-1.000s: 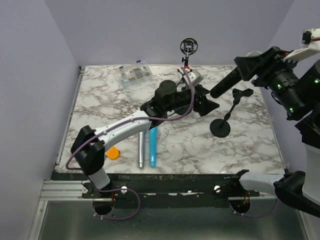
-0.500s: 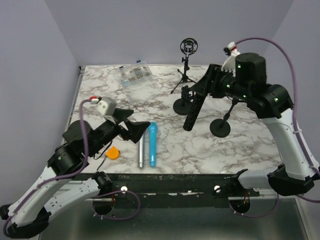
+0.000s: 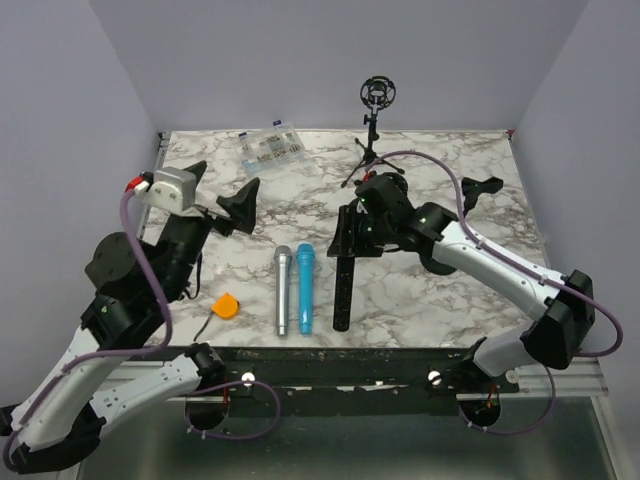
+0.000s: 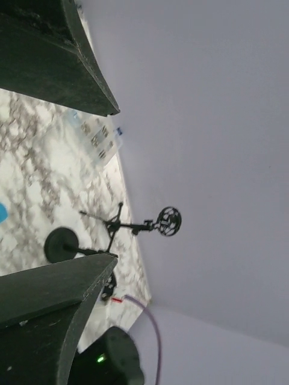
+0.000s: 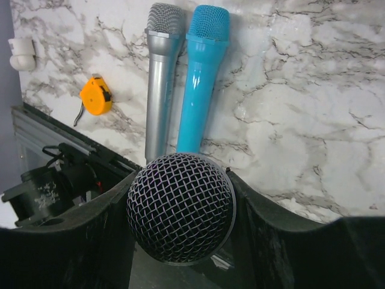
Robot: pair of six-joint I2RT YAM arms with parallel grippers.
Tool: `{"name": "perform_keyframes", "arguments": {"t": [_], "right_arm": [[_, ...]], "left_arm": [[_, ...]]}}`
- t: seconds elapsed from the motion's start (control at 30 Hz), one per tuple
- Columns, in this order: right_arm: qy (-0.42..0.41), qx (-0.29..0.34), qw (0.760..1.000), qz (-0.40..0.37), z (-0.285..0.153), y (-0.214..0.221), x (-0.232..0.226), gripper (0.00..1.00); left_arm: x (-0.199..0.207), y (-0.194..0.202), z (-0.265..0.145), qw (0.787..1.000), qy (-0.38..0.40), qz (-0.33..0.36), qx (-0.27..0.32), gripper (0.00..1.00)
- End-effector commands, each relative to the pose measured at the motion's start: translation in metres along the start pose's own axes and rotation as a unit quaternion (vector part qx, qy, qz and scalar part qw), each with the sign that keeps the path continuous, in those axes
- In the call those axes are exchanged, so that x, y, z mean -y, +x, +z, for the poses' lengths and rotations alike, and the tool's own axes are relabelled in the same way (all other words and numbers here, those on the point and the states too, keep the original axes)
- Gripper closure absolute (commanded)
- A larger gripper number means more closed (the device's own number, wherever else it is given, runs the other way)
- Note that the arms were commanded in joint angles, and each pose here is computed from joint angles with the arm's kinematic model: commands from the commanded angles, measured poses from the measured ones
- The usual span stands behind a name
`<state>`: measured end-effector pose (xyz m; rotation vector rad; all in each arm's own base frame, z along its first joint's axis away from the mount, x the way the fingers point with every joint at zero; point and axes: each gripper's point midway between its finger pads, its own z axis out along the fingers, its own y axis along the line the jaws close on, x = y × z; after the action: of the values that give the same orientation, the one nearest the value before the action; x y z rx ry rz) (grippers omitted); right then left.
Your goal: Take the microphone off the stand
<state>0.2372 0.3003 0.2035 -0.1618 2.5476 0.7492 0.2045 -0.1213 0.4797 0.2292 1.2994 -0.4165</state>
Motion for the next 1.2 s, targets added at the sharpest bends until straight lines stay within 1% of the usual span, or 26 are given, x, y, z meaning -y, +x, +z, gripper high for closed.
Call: {"name": "perform_keyframes", "arguments": {"t": [0.0, 0.03, 0.07, 0.13, 0.2, 0.27, 0.37, 0.5, 0.8, 0.97, 1.17], "right_arm": [[0.01, 0.042, 0.998, 0.056, 0.041, -0.006, -0.005, 0.99], [0.017, 0.046, 0.997, 0.059, 0.048, -0.004, -0.002, 0.99], [0.024, 0.046, 0.996, 0.065, 0.055, -0.002, 0.002, 0.99], [0.031, 0.051, 0.996, 0.073, 0.067, 0.0, 0.007, 0.99], [0.046, 0.058, 0.994, 0.078, 0.076, -0.001, 0.015, 0.99], [0.057, 0.061, 0.993, 0.08, 0.086, -0.001, 0.02, 0.99], [0.083, 0.072, 0.991, 0.074, 0.101, -0.005, 0.03, 0.99], [0.112, 0.073, 0.988, 0.075, 0.123, -0.006, 0.041, 0.99], [0.153, 0.101, 0.978, 0.097, 0.154, -0.005, 0.065, 0.99], [0.182, 0.102, 0.973, 0.098, 0.167, 0.0, 0.08, 0.96], [0.224, 0.109, 0.962, 0.115, 0.174, 0.007, 0.099, 0.89]], "left_arm": [[-0.023, 0.009, 0.037, 0.988, -0.086, 0.124, 0.016, 0.05], [-0.024, 0.015, 0.042, 0.986, -0.092, 0.136, 0.017, 0.05], [-0.024, 0.032, 0.047, 0.984, -0.092, 0.153, 0.006, 0.05], [-0.025, 0.053, 0.049, 0.982, -0.095, 0.162, -0.003, 0.05], [-0.025, 0.071, 0.047, 0.983, -0.089, 0.159, -0.011, 0.05], [-0.025, 0.077, 0.043, 0.985, -0.084, 0.152, -0.009, 0.05], [-0.025, 0.075, 0.036, 0.985, -0.078, 0.153, 0.008, 0.05], [-0.031, 0.07, 0.029, 0.985, -0.09, 0.148, 0.025, 0.06], [-0.028, 0.076, 0.03, 0.986, -0.084, 0.143, 0.022, 0.07], [-0.025, 0.073, 0.029, 0.987, -0.077, 0.135, 0.026, 0.08], [-0.024, 0.074, 0.028, 0.988, -0.074, 0.133, 0.025, 0.08]]}}
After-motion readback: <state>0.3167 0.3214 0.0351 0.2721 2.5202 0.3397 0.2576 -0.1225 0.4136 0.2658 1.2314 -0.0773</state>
